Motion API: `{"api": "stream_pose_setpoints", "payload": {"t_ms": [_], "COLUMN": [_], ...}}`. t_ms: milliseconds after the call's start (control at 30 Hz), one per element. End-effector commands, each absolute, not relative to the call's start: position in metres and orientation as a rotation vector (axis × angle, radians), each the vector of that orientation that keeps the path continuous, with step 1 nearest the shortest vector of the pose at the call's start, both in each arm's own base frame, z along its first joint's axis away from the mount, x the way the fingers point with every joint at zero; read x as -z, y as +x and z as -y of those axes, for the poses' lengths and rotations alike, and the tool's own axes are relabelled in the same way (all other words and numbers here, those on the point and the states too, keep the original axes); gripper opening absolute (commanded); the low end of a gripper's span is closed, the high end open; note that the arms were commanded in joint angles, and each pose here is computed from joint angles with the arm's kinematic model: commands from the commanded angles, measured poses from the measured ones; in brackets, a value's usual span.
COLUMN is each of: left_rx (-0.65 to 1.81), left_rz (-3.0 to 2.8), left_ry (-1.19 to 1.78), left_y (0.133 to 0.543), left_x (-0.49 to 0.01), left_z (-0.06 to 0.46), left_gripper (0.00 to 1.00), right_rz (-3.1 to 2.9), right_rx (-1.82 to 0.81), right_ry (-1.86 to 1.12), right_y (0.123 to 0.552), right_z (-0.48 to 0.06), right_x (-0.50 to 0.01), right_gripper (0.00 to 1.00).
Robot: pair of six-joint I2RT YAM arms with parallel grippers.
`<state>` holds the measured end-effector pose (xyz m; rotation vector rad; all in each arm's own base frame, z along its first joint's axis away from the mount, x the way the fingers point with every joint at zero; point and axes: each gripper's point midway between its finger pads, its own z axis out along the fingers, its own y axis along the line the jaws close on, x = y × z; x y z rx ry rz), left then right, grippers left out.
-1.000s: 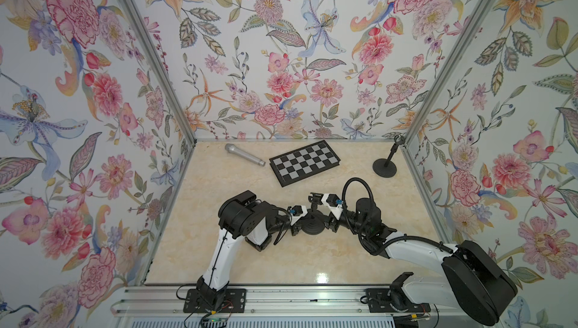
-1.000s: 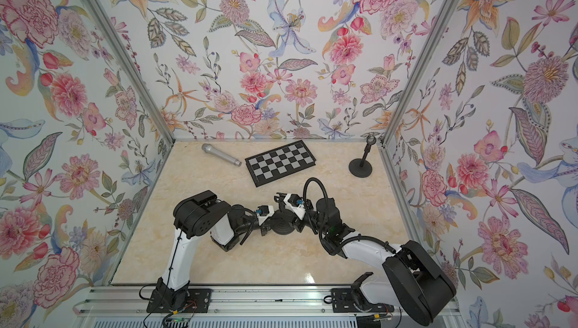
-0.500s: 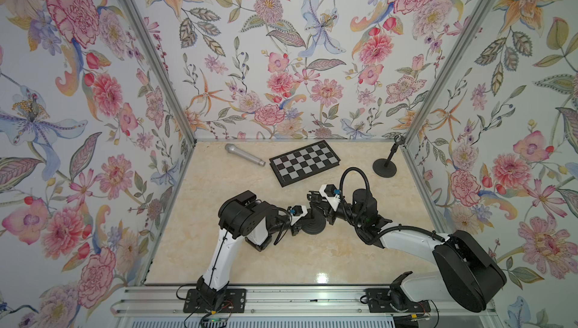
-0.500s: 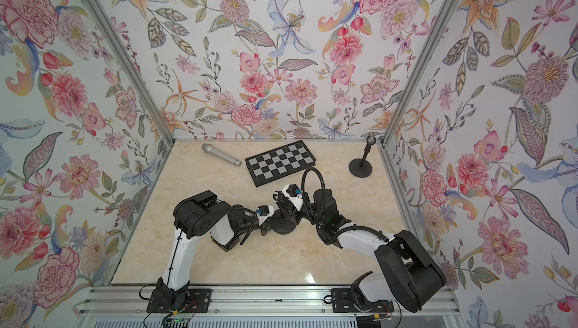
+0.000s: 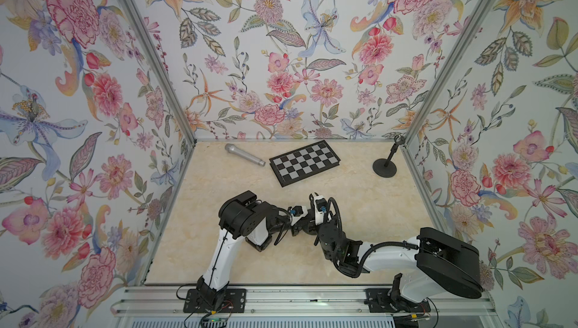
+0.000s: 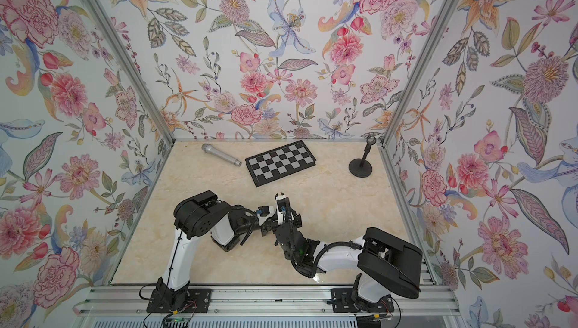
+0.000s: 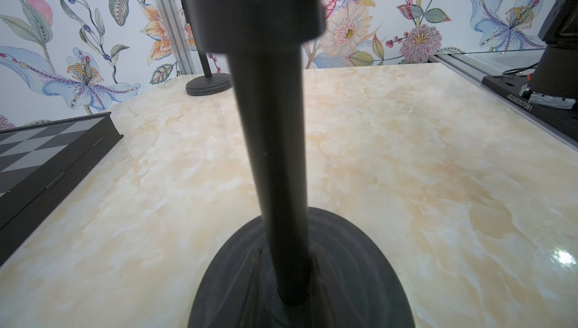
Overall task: Assemble a microphone stand
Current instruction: Screw the microphone stand pole into the microphone stand base.
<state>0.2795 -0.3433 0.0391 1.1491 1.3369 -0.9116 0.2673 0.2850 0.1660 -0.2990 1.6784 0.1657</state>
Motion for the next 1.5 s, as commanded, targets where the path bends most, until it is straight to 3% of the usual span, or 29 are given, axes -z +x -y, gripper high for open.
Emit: {"api": "stream_pose_setpoints", "payload": {"t_ms": [0, 33, 67, 133, 233, 500, 633, 767, 867, 967, 1000, 1100, 1233, 1467], "left_rx": [0.736, 0.742, 0.747, 0.746, 0.74, 0.743, 0.741, 0.743, 0.739, 0.74, 0.742, 0.737, 0.74, 0.735], "left_rz": [-1.345, -1.342, -1.346, -1.344, -1.344, -1.343, -1.344, -1.343, -1.343, -1.343, -1.344, -1.346, -1.346, -1.354], "left_ry": [1.075, 1.075, 1.079, 1.081, 1.076, 1.078, 1.079, 1.082, 1.084, 1.082, 1.083, 1.081, 1.082, 1.075], "left_y": [0.288, 0.288, 0.286, 0.286, 0.288, 0.288, 0.287, 0.287, 0.287, 0.287, 0.286, 0.287, 0.286, 0.288], "left_x": [-0.012, -0.013, -0.011, -0.011, -0.012, -0.012, -0.011, -0.011, -0.011, -0.011, -0.011, -0.01, -0.01, -0.009], "left_z": [0.323, 0.324, 0.324, 0.324, 0.324, 0.324, 0.324, 0.324, 0.324, 0.324, 0.324, 0.323, 0.323, 0.323], "left_gripper": [0.28, 0.28, 0.28, 0.28, 0.28, 0.28, 0.28, 0.28, 0.28, 0.29, 0.28, 0.28, 0.29, 0.29], "right_rz": [-1.759, -1.752, -1.74, -1.664, -1.536, -1.438, -1.448, -1.435, -1.432, -1.457, -1.485, -1.546, -1.592, -1.709], "right_rx": [-0.242, -0.332, -0.442, -0.643, -0.699, -0.771, -0.804, -0.852, -0.878, -0.86, -0.843, -0.783, -0.629, -0.109], "right_ry": [-0.698, -0.76, -0.823, -0.968, -1.102, -1.119, -1.088, -1.121, -1.145, -1.128, -1.093, -0.974, -0.761, -0.151], "right_y": [0.249, 0.245, 0.242, 0.224, 0.216, 0.257, 0.279, 0.279, 0.278, 0.284, 0.29, 0.299, 0.297, 0.281], "right_z": [-0.296, -0.299, -0.3, -0.303, -0.289, -0.269, -0.278, -0.291, -0.295, -0.294, -0.293, -0.289, -0.284, -0.235], "right_x": [-0.115, -0.116, -0.12, -0.132, -0.145, -0.171, -0.18, -0.179, -0.178, -0.176, -0.176, -0.173, -0.165, -0.147], "right_gripper": [0.36, 0.5, 0.56, 0.57, 0.6, 0.6, 0.52, 0.51, 0.45, 0.31, 0.2, 0.0, 0.0, 0.0]}}
